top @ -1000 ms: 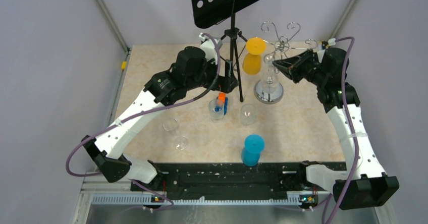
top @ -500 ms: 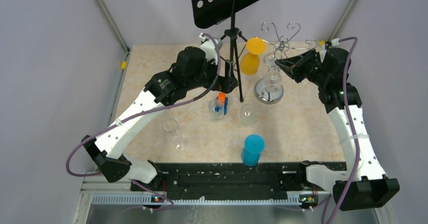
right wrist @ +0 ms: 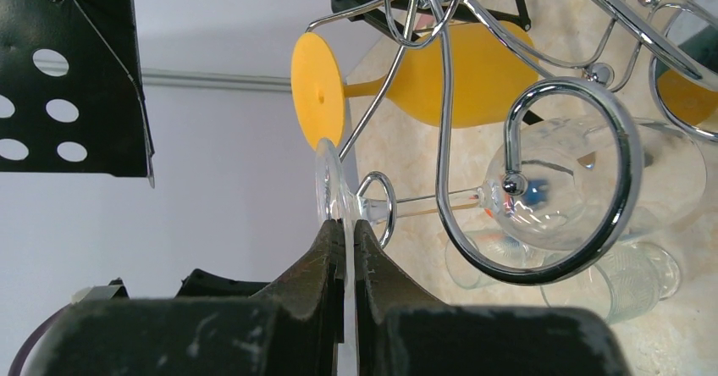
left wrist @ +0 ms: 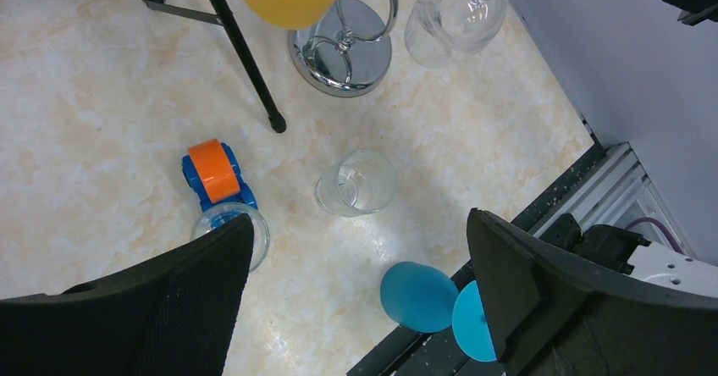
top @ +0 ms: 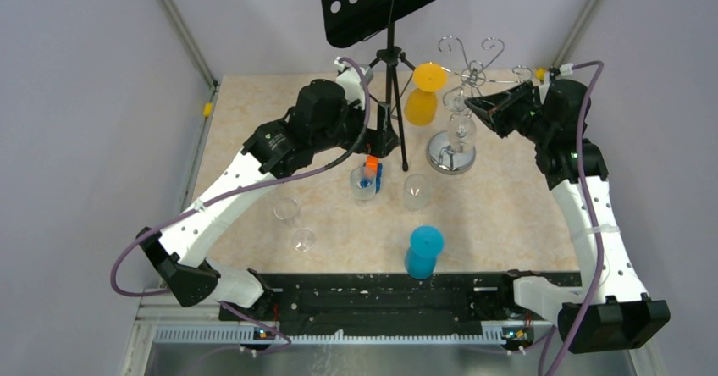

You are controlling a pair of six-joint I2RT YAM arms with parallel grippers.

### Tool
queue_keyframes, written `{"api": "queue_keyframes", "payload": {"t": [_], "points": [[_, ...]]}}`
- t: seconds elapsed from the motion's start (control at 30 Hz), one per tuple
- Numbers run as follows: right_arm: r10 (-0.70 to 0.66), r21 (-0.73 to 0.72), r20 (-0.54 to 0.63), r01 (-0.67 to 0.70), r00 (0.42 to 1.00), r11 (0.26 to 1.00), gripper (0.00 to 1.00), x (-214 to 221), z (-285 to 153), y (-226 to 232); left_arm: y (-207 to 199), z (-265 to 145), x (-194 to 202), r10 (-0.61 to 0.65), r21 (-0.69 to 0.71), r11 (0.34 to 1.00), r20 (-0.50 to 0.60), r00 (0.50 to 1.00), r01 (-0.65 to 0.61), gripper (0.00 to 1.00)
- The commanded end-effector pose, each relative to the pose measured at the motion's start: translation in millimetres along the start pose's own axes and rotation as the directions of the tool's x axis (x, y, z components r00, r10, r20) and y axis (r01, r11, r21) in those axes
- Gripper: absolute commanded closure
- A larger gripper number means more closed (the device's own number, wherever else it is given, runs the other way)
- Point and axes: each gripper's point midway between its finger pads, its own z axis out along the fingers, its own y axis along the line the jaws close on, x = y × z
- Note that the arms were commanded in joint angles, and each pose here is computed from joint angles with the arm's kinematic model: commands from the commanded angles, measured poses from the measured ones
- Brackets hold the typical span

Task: Place the wine glass upside down on the wine glass rack
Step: Turn the wine glass upside down at the wine rack.

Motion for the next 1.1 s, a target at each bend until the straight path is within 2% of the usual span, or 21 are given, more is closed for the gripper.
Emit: {"api": "queue_keyframes", "payload": {"t": [0.0,0.13,0.57,0.77,0.97,1.03,1.07], "points": [[-0.059,-0.103,0.079,0.067,0.995,0.992,1.00,-18,-9,35,-12,-13,-19,-0.005,0.042,0.999,0.078,0.997,0.002,0.01],[-0.073,-0.091,0.080,0.080,0.994,0.993,1.00,-19,-7,32,-12,-13,-20,-0.002,0.042,0.999,0.080,0.997,-0.001,0.01],[-0.125,-0.045,0.083,0.130,0.989,0.991,0.79,-20,-6,23,-13,-10,-19,0.013,0.048,0.999,0.076,0.997,-0.017,0.01],[-0.131,-0.028,0.084,0.134,0.988,0.991,0.74,-21,-6,20,-13,-8,-21,0.015,0.051,0.999,0.077,0.997,-0.019,0.01],[-0.146,0.004,0.088,0.146,0.985,0.989,0.54,-21,-7,13,-13,-8,-22,0.018,0.049,0.999,0.081,0.997,-0.022,0.01],[-0.152,0.010,0.091,0.152,0.984,0.988,0.45,-22,-8,13,-13,-7,-22,0.018,0.049,0.999,0.081,0.997,-0.022,0.01],[-0.154,0.012,0.091,0.154,0.984,0.988,0.35,-22,-9,14,-13,-7,-23,0.018,0.049,0.999,0.083,0.996,-0.022,0.01]]}}
